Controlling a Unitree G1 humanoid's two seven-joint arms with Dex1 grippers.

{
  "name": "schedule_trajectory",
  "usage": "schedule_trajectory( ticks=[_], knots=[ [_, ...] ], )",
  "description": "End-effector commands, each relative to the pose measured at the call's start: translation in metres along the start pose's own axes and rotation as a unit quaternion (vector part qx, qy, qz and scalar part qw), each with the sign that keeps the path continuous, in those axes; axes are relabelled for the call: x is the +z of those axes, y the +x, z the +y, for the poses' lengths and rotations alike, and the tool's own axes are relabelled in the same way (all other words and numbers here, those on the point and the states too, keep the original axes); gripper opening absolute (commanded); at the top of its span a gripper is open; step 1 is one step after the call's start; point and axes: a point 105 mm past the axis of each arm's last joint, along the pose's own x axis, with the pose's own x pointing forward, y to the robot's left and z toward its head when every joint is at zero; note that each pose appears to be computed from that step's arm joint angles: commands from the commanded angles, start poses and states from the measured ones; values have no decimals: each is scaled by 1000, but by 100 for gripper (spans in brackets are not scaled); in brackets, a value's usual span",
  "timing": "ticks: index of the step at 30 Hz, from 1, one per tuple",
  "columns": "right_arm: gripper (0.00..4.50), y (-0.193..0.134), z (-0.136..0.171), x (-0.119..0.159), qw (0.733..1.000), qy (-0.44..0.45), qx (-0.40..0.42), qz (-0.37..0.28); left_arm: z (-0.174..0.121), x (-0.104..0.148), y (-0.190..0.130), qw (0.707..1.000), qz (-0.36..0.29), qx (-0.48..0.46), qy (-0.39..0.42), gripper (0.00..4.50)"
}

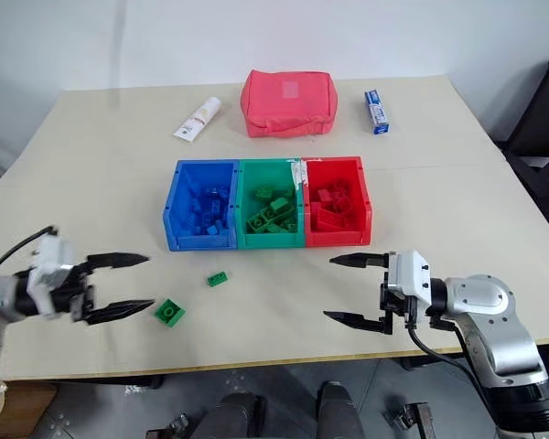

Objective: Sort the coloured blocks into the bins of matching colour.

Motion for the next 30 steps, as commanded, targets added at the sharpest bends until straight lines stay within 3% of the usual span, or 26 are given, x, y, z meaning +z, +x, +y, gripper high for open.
schedule_trajectory(
  ticks=[1,8,13,16,20,27,30],
  knots=[
    [450,-7,1,8,1000,-18,-13,1,-6,-8,26,997,77,-7,-2,446],
    [450,-14,11,9,999,-10,-42,10,6,-16,69,988,147,41,19,446],
    [450,-16,15,11,998,-8,-57,14,10,-27,79,985,167,51,11,446],
    [450,-16,15,12,998,-9,-61,15,12,-38,81,980,193,52,12,386],
    [450,-18,14,14,998,-10,-67,17,9,-42,82,979,202,37,7,264],
    [450,-20,11,14,996,-9,-88,15,12,-32,88,986,163,43,8,56],
    [450,-24,6,18,991,-6,-132,1,22,-1,101,994,90,66,1,46]
  ],
)
